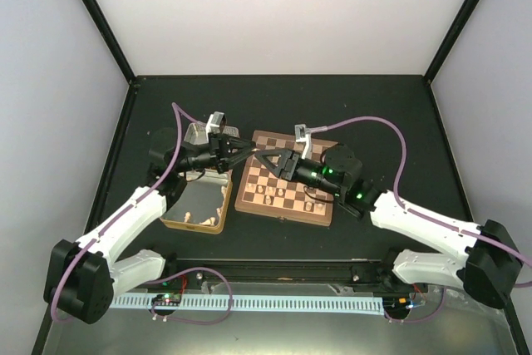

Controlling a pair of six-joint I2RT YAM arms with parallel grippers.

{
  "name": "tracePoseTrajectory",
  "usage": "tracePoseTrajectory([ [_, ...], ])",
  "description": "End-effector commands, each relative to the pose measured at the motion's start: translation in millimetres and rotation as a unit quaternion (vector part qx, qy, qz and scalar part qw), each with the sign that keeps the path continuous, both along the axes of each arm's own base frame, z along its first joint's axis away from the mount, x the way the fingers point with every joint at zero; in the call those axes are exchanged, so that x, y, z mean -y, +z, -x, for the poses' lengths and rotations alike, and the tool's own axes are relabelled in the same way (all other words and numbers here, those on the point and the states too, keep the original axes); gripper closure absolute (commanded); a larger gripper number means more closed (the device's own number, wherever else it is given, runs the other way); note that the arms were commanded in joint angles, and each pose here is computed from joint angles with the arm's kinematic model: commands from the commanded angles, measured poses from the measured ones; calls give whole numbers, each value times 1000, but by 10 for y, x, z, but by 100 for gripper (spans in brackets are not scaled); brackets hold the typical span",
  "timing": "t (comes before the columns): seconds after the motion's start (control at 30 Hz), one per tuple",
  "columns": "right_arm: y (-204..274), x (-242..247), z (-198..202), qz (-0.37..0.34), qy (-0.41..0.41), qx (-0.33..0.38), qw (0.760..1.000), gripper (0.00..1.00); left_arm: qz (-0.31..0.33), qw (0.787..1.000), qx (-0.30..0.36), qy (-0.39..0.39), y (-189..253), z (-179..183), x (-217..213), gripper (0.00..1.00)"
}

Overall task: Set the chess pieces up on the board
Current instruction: Place the chess piece on the chessboard.

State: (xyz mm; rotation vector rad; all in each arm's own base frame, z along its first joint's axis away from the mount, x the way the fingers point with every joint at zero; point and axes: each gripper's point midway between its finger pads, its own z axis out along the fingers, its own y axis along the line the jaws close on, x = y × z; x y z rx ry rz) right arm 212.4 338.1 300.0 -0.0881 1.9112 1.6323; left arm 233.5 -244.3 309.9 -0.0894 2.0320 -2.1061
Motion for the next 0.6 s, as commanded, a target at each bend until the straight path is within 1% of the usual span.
tracePoseTrajectory([
  [0.0,431,-81,-36,-88,22,-9,996,49,31,999,15,5,245,33,-20,88],
  [0.17,434,-110,-80,-93,24,-22,995,60,29,999,11,5,218,31,-18,88],
  [0.27,448,-84,-84,-93,19,-22,995,70,28,1000,7,7,184,25,-17,88],
  [0.43,446,-18,-104,-98,8,-30,995,79,27,1000,5,9,162,16,-20,88],
  [0.57,507,43,-116,-103,1,-28,994,90,24,1000,4,10,142,10,-17,88],
])
